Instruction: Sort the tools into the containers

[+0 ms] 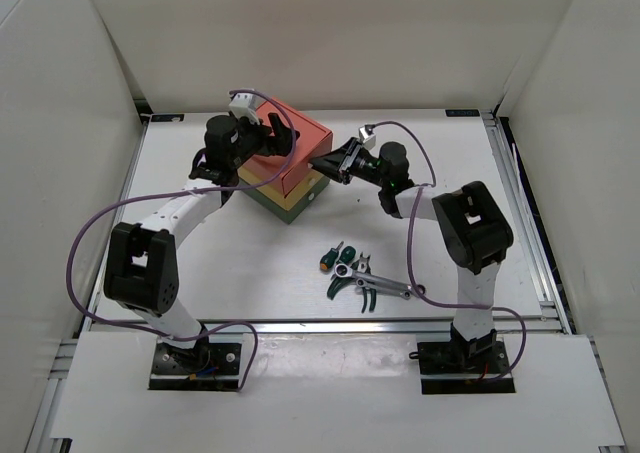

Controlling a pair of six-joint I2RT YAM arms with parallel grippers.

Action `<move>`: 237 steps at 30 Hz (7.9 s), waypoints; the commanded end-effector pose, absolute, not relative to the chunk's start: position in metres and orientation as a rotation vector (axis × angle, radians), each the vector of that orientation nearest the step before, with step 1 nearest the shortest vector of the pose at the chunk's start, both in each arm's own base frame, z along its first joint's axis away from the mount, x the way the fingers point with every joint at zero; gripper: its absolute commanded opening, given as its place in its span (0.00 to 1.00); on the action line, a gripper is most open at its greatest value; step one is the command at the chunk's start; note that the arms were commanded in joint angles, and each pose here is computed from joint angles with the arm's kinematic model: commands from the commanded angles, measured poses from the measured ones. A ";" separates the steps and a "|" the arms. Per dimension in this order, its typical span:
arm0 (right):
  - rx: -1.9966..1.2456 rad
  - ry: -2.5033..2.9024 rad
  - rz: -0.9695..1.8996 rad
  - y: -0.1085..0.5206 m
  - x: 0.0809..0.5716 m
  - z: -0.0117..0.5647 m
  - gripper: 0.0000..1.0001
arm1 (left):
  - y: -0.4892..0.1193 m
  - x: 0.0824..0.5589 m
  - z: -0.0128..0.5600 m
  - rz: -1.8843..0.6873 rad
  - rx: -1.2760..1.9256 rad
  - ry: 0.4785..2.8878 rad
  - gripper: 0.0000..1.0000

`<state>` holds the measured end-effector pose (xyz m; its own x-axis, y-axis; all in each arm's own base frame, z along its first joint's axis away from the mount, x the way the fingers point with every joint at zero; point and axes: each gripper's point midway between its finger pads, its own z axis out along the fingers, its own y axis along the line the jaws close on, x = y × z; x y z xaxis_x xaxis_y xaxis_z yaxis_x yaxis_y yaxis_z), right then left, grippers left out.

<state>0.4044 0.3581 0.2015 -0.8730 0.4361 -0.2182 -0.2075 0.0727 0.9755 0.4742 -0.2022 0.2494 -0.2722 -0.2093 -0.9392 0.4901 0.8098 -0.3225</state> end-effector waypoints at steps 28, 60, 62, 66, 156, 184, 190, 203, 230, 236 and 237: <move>0.282 1.951 1.705 0.273 0.349 0.199 0.00 | -0.187 0.452 0.168 -0.692 0.099 2.019 0.99; -0.325 2.293 0.583 0.169 0.255 0.129 0.47 | -0.175 0.436 0.168 -0.645 0.105 2.028 0.99; -0.445 2.267 0.593 0.178 0.233 0.122 0.47 | -0.174 0.435 0.168 -0.641 0.111 2.029 0.99; -0.712 2.223 0.542 0.190 0.201 0.107 0.52 | -0.173 0.433 0.174 -0.632 0.114 2.023 0.99; -1.233 2.269 0.264 0.247 0.172 0.066 0.00 | -0.172 0.412 0.183 -0.664 0.125 2.008 0.99; -0.848 1.875 0.403 0.263 0.212 0.234 0.00 | -0.181 0.414 0.185 -0.688 0.131 2.008 0.99; -0.842 1.769 0.436 0.283 0.224 0.285 0.00 | -0.182 0.415 0.187 -0.687 0.132 2.003 0.99; -0.725 1.625 0.655 0.327 0.260 0.388 0.00 | -0.187 0.414 0.187 -0.702 0.138 2.002 0.99; -0.339 1.935 0.943 0.340 0.360 0.352 0.00 | -0.186 0.424 0.188 -0.704 0.112 1.982 0.99; -0.316 1.985 0.957 0.339 0.370 0.339 0.15 | -0.184 0.428 0.187 -0.698 0.104 1.986 0.99; -0.313 1.995 0.963 0.339 0.369 0.337 0.16 | -0.184 0.428 0.189 -0.699 0.104 1.984 0.99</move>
